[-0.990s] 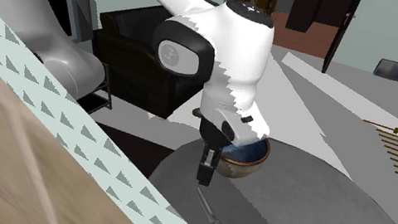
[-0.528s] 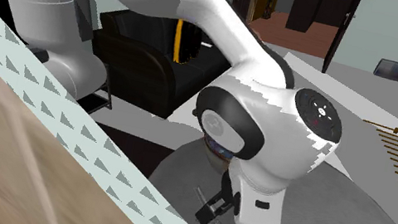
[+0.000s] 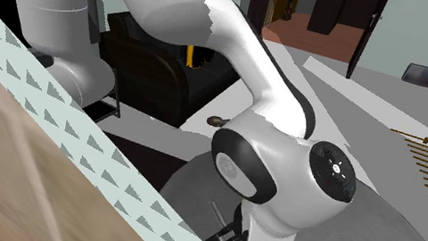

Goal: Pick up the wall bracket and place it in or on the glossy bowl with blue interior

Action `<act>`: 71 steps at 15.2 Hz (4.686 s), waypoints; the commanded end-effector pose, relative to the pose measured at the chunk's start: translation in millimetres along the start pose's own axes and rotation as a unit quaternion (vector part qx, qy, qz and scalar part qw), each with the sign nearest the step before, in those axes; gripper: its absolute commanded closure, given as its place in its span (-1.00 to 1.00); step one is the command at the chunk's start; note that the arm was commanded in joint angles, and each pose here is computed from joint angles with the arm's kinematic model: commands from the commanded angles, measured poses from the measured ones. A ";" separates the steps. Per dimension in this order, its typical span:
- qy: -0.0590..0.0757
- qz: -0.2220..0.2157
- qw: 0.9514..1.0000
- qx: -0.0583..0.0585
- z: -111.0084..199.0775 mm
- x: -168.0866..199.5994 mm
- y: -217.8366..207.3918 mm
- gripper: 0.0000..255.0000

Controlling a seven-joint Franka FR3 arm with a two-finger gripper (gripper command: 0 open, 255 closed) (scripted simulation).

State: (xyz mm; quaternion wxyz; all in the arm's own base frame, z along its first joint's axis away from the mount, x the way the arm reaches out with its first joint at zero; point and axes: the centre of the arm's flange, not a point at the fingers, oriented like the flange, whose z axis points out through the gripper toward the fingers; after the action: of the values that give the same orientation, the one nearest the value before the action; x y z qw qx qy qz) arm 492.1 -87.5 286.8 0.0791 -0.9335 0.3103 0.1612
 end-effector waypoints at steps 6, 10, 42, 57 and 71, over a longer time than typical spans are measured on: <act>0.000 0.000 1.000 0.000 6.9 -1.4 -0.9 -1.00; 0.000 0.000 1.000 0.000 6.8 -1.4 -0.9 1.00; 0.000 0.000 1.000 0.000 -111.6 -45.8 -7.0 1.00; 0.000 0.000 1.000 0.000 -130.5 -104.1 -71.8 1.00; 0.000 0.000 1.000 0.000 -72.4 -157.9 -163.1 1.00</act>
State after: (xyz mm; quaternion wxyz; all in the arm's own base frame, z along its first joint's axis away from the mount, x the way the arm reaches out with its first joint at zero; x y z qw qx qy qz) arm 489.2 112.0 422.3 0.0790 -0.9335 0.3104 0.1612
